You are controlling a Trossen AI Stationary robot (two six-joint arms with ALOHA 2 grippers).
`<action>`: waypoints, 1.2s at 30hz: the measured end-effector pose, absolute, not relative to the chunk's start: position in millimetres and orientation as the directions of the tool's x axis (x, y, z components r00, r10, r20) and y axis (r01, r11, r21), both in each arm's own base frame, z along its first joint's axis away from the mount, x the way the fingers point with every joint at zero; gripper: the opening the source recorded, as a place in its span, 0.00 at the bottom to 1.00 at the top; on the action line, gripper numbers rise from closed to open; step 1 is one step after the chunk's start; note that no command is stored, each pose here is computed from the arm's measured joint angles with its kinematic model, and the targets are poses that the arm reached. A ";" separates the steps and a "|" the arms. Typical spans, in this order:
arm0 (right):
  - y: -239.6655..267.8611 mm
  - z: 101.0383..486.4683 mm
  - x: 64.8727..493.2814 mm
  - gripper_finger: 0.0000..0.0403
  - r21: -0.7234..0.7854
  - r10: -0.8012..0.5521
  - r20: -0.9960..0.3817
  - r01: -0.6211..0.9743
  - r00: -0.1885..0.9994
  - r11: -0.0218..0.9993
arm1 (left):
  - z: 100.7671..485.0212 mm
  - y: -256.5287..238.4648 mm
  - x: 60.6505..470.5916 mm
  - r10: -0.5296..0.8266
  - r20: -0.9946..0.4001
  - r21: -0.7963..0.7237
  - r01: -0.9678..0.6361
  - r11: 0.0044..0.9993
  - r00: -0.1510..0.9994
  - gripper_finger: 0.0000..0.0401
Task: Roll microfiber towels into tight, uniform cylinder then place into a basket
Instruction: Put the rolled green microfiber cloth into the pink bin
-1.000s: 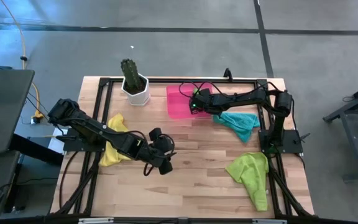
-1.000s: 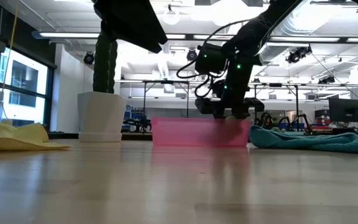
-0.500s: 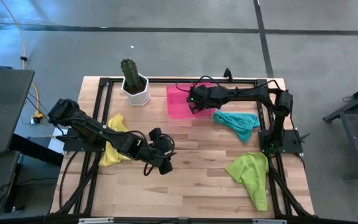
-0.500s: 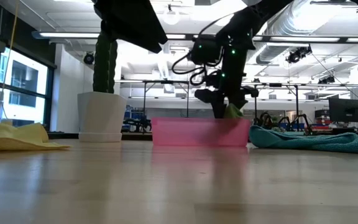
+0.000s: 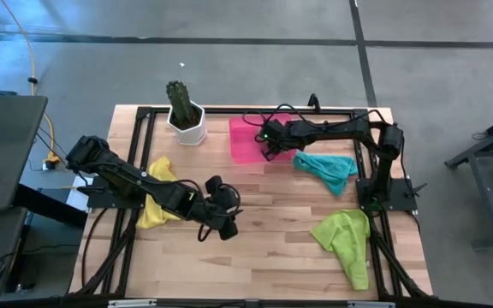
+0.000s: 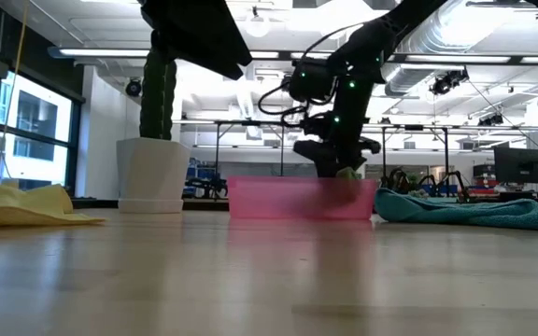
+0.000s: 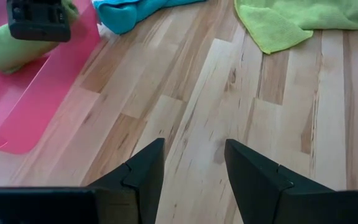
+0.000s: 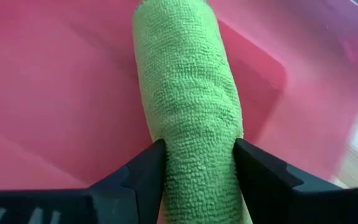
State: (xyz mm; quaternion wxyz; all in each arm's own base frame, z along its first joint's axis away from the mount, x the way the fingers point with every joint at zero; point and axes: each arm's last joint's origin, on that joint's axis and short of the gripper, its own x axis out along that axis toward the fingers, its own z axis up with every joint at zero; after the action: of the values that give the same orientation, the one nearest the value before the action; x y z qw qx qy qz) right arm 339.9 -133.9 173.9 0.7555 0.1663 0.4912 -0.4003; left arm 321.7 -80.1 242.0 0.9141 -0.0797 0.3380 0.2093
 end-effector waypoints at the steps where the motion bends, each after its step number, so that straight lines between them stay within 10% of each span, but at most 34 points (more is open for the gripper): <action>1: -134.1 174.5 341.6 0.44 -0.133 -0.438 -0.872 0.757 0.217 0.640 | 242.0 -80.1 321.8 0.329 -0.651 -0.004 -0.437 0.900 0.684 0.40; 24: -141.1 176.3 343.1 0.44 -0.276 -0.468 -0.850 0.553 0.241 0.786 | 241.9 -81.1 321.4 0.327 -0.652 0.002 -0.429 0.903 0.684 0.40; 36: -154.2 179.8 346.6 0.44 -0.435 -0.439 -0.831 0.092 0.342 0.896 | 241.9 -81.1 321.4 0.327 -0.652 -0.008 -0.437 0.899 0.684 0.40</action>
State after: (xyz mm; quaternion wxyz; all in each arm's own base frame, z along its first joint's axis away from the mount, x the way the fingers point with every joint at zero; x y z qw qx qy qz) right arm 346.6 -154.2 179.8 0.8037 -0.1575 0.5495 -0.1652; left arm 321.4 -81.1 241.9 0.9140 -0.0818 0.3380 0.2089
